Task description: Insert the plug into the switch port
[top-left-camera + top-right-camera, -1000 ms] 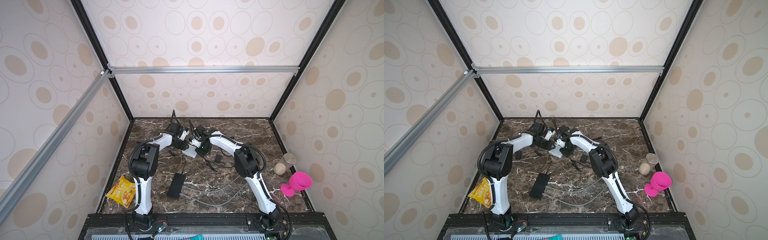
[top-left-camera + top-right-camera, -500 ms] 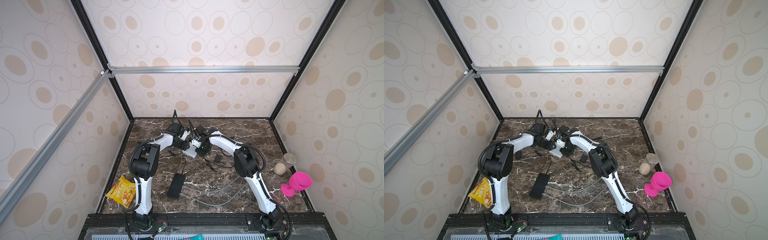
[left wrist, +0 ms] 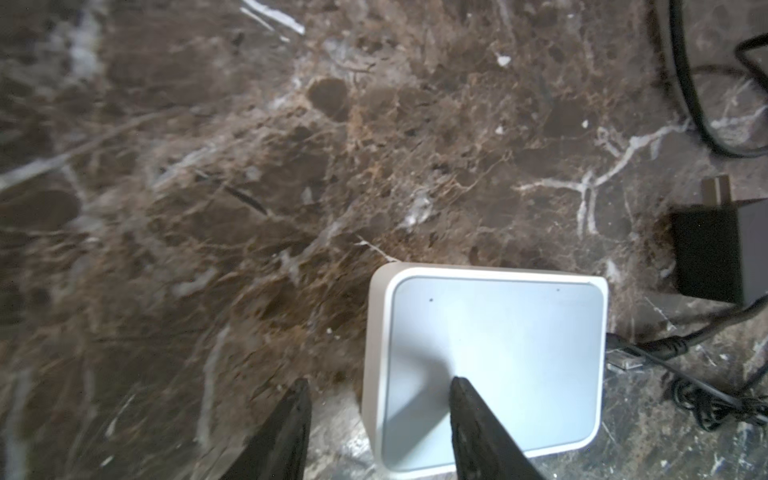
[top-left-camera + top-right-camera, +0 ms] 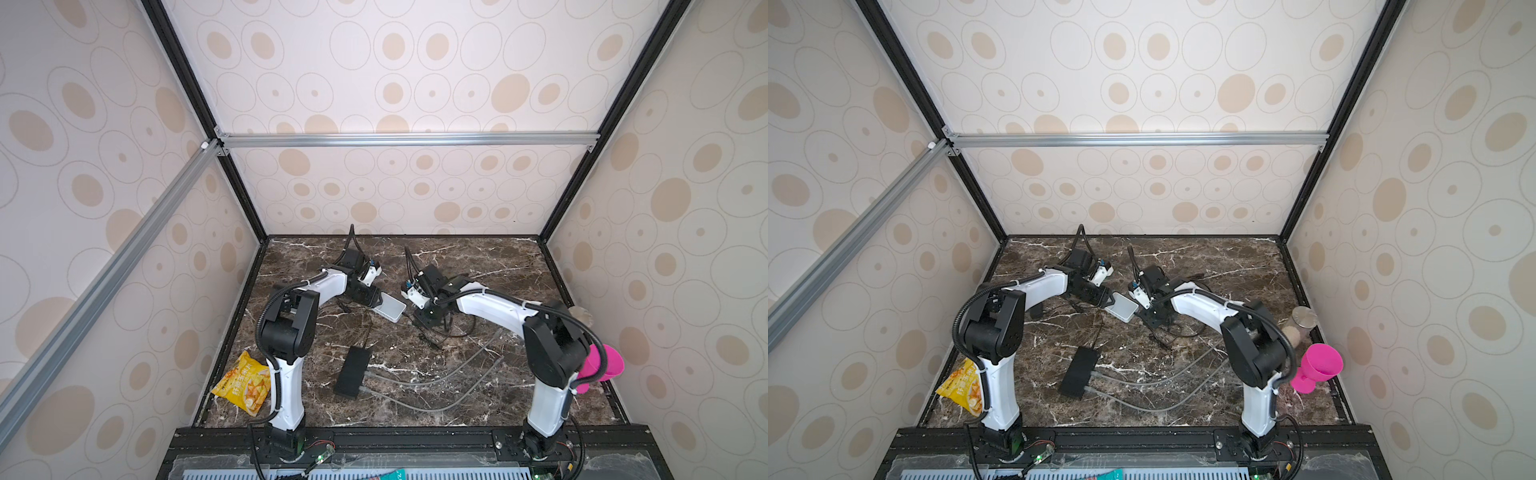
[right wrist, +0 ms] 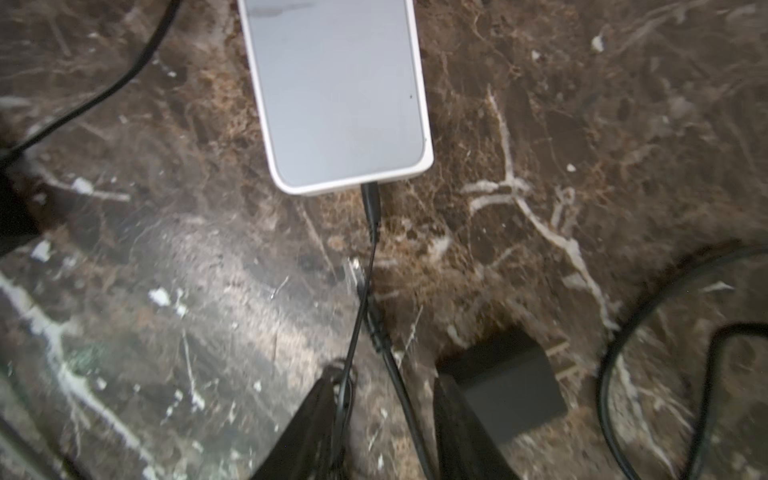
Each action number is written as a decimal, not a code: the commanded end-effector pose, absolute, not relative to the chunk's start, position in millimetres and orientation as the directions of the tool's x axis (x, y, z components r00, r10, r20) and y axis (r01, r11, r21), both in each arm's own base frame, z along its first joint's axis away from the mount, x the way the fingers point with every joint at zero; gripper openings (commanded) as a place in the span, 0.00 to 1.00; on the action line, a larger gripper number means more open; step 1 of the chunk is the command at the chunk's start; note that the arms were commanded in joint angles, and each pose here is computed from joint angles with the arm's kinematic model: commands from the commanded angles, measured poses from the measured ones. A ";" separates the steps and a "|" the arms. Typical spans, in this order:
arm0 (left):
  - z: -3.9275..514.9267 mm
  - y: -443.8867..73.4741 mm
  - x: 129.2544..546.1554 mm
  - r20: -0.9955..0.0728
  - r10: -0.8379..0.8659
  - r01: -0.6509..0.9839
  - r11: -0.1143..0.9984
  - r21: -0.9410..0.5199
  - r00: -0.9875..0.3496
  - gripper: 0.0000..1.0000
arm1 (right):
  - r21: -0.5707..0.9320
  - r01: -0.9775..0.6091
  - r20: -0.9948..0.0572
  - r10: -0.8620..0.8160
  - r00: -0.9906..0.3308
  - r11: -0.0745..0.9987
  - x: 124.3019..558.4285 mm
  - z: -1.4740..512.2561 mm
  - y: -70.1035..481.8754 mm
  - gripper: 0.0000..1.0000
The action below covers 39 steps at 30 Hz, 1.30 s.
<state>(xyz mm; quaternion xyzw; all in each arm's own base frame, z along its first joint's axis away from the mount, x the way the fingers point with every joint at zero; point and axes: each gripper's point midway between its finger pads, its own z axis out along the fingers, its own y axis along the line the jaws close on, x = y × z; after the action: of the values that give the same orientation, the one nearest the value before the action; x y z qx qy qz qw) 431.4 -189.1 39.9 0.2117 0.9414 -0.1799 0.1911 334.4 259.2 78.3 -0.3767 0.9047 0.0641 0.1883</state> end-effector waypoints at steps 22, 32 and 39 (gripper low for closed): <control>89.2 -168.0 446.1 -0.539 0.246 0.404 0.893 -0.196 -0.805 0.54 | 0.061 0.228 -0.193 0.236 -0.953 0.972 371.6 53.4 218.1 0.69; 90.8 -169.6 446.1 -0.542 0.248 0.410 0.889 -0.202 -0.803 0.54 | 0.024 0.301 -0.181 0.300 -0.936 0.953 368.5 40.3 208.0 0.50; 89.2 -169.4 445.8 -0.538 0.248 0.411 0.888 -0.205 -0.806 0.54 | 0.000 0.281 -0.193 0.276 -0.942 0.960 371.5 40.4 202.8 0.41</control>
<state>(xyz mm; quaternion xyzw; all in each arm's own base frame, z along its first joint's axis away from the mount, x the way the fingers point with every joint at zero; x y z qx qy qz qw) 444.4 -172.2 79.0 0.1801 0.9384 -0.1549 0.2508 370.4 212.1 41.8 0.1323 0.9863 0.0064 0.0980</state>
